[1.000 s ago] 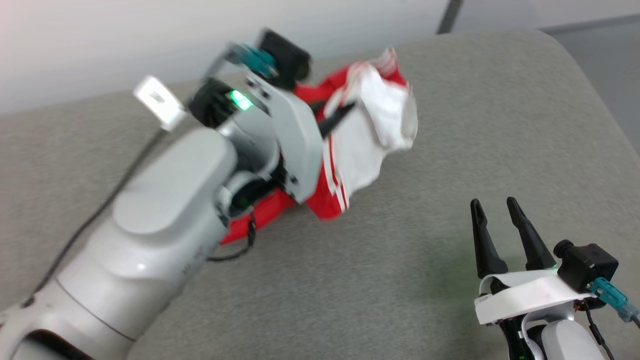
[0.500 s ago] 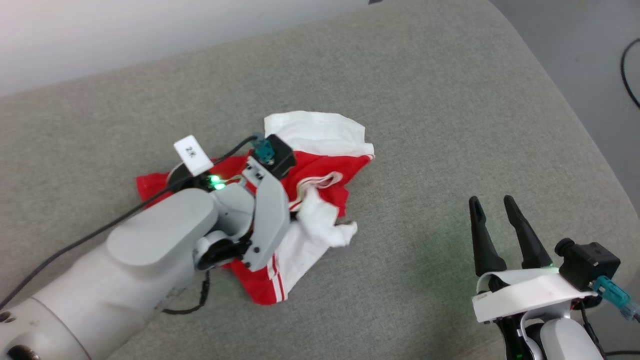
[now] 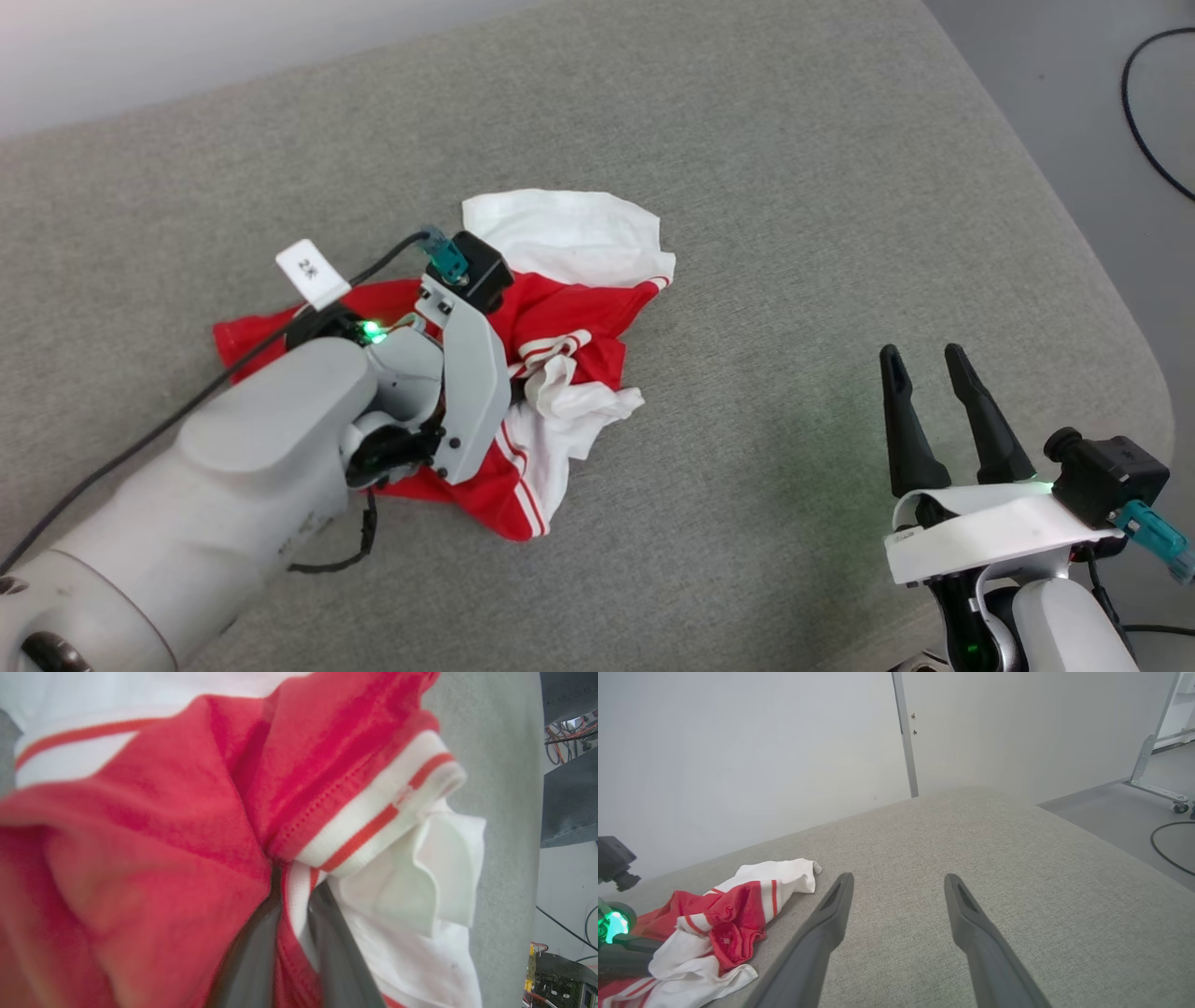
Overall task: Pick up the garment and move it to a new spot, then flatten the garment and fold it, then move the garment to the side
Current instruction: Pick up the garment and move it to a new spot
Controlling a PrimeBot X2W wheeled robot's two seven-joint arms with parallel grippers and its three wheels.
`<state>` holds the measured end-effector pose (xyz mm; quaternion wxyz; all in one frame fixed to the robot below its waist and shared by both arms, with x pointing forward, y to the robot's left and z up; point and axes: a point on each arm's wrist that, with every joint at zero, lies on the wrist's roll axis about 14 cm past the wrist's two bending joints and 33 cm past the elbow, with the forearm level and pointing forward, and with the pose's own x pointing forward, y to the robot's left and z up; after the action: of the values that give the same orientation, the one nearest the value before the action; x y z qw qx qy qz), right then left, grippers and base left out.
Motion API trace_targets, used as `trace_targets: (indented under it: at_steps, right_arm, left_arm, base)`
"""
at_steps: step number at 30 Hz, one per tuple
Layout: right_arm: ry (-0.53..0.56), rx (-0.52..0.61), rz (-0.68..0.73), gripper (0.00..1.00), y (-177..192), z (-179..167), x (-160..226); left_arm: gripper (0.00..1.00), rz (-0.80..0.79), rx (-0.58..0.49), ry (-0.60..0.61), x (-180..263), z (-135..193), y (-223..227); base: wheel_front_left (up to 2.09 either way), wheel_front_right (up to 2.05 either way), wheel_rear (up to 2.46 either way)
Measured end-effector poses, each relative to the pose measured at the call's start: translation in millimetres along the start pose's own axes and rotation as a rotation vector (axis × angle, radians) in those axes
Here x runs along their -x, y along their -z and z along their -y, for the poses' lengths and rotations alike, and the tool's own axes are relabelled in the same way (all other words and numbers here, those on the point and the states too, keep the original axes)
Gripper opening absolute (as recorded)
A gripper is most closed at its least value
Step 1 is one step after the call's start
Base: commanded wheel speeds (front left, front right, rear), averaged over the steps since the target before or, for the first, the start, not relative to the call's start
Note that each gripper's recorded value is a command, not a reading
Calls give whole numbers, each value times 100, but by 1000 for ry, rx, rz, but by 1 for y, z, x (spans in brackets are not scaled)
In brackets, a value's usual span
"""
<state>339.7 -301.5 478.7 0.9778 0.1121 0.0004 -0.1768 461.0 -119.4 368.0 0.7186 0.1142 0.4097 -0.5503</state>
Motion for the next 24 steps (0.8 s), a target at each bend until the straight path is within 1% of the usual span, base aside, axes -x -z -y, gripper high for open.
trace_targets:
  at_steps: [1,2,3,5,7,12,15,18,21,24]
  right_arm:
    - [3,5,-1,100,0,1,0]
    - [-1,12,-3,100,1,1,0]
    - [-4,18,-4,100,1,0,-1]
    - [-20,34,-6,100,2,-4,-1]
    - [-40,52,-12,100,4,-10,-2]
    - [-103,87,-23,100,11,-27,-5]
    - [-154,99,-25,100,14,-43,-7]
    - [-205,107,-17,100,14,-59,-11]
    - [-247,108,-18,100,16,-72,-10]
    - [-276,117,-25,100,20,-78,-8]
  left_arm:
    - [11,10,0,0,1,0,-1]
    - [30,22,0,-1,2,1,-2]
    - [40,38,2,0,3,2,-3]
    - [52,71,15,-1,7,4,-6]
    - [100,117,18,-5,13,6,-11]
    - [100,267,59,-16,40,13,-30]
    - [100,414,112,-32,71,11,-50]
    - [100,548,147,-67,104,6,-60]
    - [100,661,207,-123,135,-3,-55]
    - [100,698,255,-199,154,-12,-27]
  base:
    - [0,0,0]
    - [0,0,0]
    - [0,0,0]
    - [0,0,0]
    - [0,0,0]
    - [0,0,0]
    - [0,0,0]
    - [0,0,0]
    - [0,0,0]
    - [0,0,0]
